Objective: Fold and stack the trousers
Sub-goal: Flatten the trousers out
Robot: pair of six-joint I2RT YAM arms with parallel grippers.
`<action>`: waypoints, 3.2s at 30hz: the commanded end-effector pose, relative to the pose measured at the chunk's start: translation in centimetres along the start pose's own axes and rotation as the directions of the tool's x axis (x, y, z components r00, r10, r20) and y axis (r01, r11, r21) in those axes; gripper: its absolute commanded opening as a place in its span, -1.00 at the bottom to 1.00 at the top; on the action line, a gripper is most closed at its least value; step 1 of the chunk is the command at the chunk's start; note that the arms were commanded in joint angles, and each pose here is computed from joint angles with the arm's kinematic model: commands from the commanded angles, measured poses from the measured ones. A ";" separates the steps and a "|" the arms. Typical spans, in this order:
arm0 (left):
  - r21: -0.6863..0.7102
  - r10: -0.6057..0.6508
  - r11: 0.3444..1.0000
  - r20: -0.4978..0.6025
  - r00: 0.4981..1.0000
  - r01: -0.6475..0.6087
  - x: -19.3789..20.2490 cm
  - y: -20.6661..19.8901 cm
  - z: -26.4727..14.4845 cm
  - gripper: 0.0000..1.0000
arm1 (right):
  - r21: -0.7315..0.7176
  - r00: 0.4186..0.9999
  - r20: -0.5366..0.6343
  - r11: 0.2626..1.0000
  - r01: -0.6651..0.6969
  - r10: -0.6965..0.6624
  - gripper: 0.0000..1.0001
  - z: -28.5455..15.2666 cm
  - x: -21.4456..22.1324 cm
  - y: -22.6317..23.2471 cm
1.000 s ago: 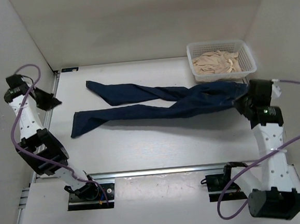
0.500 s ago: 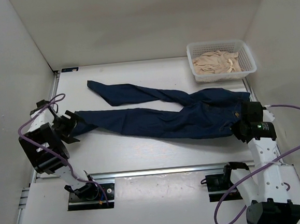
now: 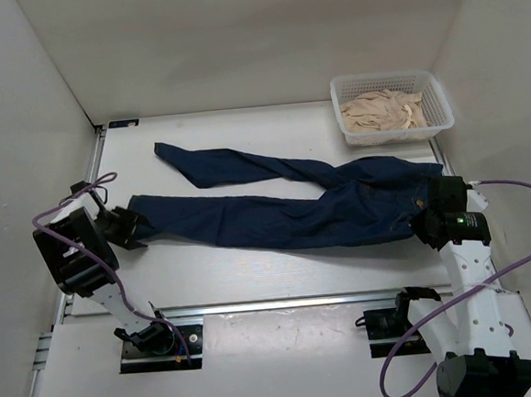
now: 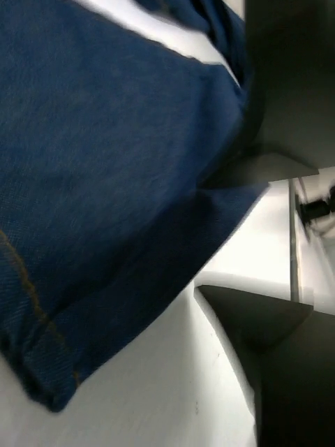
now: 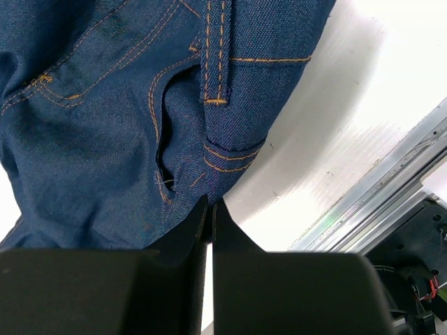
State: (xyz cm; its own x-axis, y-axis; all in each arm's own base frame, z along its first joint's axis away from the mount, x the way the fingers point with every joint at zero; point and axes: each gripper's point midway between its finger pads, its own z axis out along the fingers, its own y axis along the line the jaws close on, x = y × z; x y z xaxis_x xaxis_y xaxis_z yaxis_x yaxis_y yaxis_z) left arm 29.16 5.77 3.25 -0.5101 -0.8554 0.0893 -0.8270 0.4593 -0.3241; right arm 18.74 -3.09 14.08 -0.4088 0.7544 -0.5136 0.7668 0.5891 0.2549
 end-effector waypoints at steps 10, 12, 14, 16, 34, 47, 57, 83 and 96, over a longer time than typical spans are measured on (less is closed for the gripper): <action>0.014 -0.046 0.999 0.174 0.984 0.044 -8.0 -2.2 -3.7 -0.79 | -0.065 0.998 0.049 0.997 0.039 -0.035 -1.00 -2.7 -2.4 1.6; 0.018 -0.075 0.997 0.210 0.975 0.073 -9.1 -1.6 -5.3 -0.79 | -0.063 0.998 0.033 0.997 0.052 -0.050 -1.00 -3.5 -2.3 1.4; 0.050 -0.100 0.995 0.253 0.962 0.090 -10.2 -1.0 -7.2 -0.79 | -0.057 0.998 0.026 0.997 0.054 -0.053 -1.00 -4.1 -2.3 1.2; 0.046 -0.085 0.996 0.260 0.962 0.075 -10.2 -0.6 -7.7 -0.79 | -0.037 0.998 0.006 0.997 0.060 -0.060 -1.00 -4.5 -1.9 0.7; 0.078 0.404 0.895 0.278 0.871 -0.440 -3.0 -12.7 -10.2 -0.79 | -0.416 0.962 -0.051 0.882 0.222 -0.267 -1.00 -5.5 -2.3 10.8; -0.079 0.398 0.914 -0.007 0.917 -0.398 5.0 -8.5 2.4 -0.79 | -0.398 0.717 -0.393 0.809 0.432 -0.576 -0.88 5.7 14.5 15.8; -0.146 0.151 0.977 -0.045 0.987 -0.156 4.1 0.7 3.9 -0.79 | -0.257 0.630 -0.534 0.818 0.514 -0.563 -0.80 7.6 20.0 6.9; -0.166 0.525 0.851 0.245 0.815 -0.498 -4.1 -22.0 -1.9 0.96 | -0.169 0.806 -0.199 0.830 0.532 -0.557 0.78 6.0 3.2 19.4; -0.036 0.515 0.854 0.198 0.834 -0.519 -4.4 -26.4 6.5 0.39 | -0.265 0.818 -0.354 0.887 0.378 -0.454 0.98 11.0 0.3 20.2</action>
State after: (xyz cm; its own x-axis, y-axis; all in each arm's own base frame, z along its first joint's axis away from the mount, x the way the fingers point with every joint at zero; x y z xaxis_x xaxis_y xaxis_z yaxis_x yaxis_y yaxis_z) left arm 52.06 -2.45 3.55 -0.8176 -0.5286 -0.2284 -0.5000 0.8484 -0.1737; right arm 38.32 4.37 9.81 -0.8352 0.4804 -0.2678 0.4437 0.8762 0.1880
